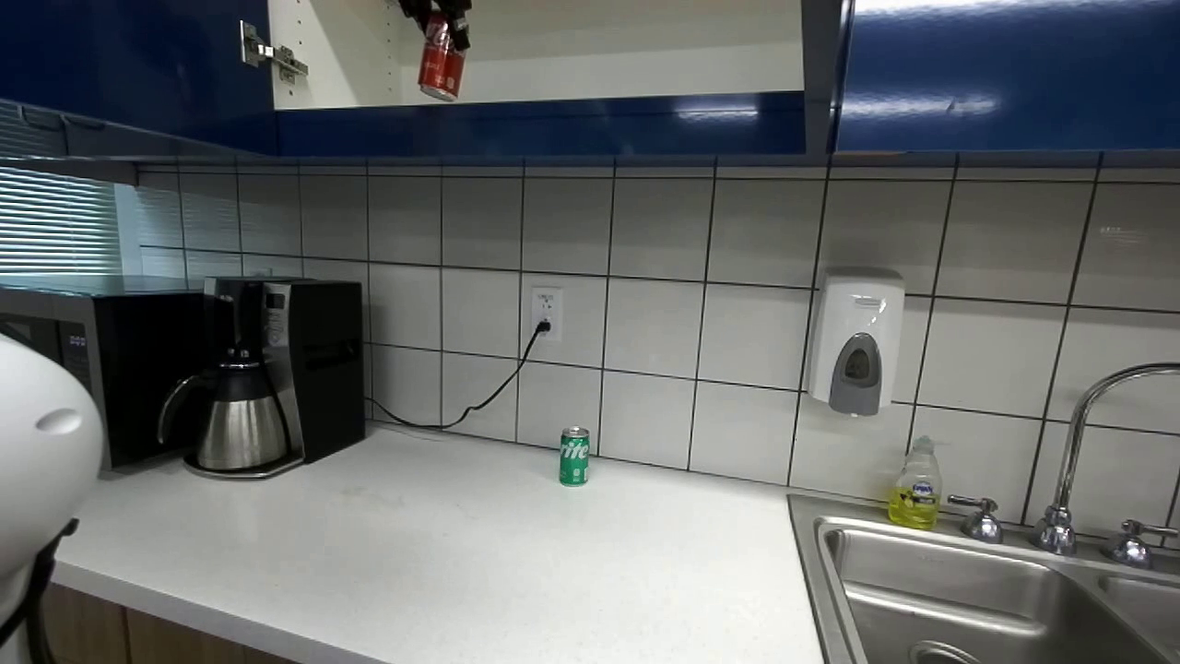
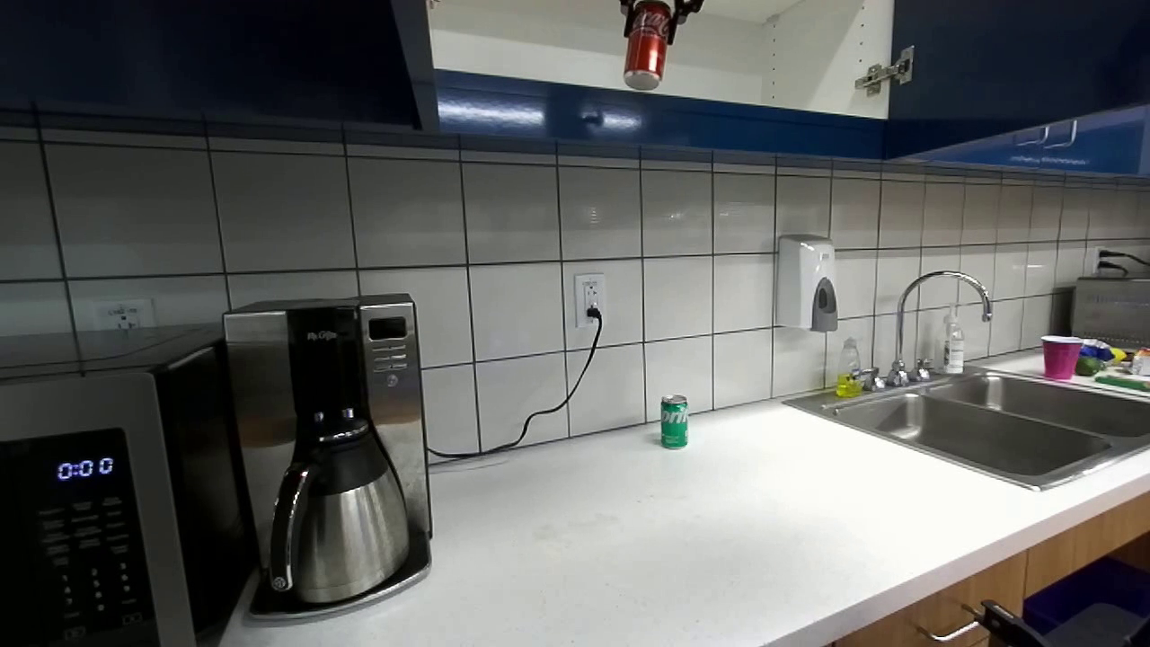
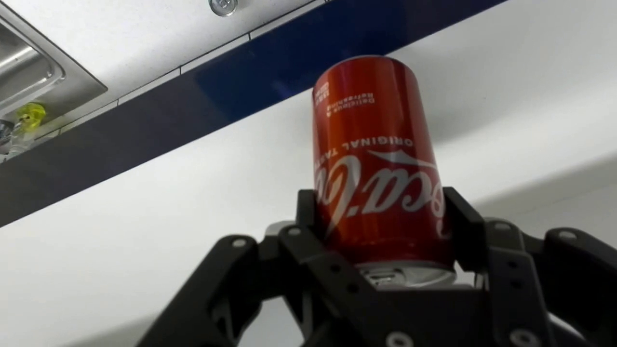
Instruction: Put the red can in the open upper cabinet.
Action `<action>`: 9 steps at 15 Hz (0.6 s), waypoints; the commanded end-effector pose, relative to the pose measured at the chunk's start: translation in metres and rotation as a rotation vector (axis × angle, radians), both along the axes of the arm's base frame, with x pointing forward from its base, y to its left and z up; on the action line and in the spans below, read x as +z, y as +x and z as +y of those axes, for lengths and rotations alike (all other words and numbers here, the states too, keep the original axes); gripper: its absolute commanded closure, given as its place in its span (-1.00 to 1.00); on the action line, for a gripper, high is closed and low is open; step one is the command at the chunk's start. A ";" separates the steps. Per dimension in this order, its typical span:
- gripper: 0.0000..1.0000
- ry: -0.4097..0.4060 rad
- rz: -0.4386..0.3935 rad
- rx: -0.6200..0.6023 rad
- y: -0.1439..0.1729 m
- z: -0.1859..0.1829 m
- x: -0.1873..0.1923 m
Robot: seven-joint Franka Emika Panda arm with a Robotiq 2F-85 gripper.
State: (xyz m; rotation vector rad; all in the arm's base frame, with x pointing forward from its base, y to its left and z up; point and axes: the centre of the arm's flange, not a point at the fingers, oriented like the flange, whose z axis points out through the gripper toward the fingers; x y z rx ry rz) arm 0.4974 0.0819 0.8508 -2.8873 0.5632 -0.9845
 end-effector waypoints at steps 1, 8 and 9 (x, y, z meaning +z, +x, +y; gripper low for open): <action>0.21 -0.001 -0.008 -0.035 0.022 0.006 0.021; 0.21 -0.032 0.003 -0.079 0.051 0.005 0.009; 0.21 -0.034 0.002 -0.080 0.053 0.005 0.009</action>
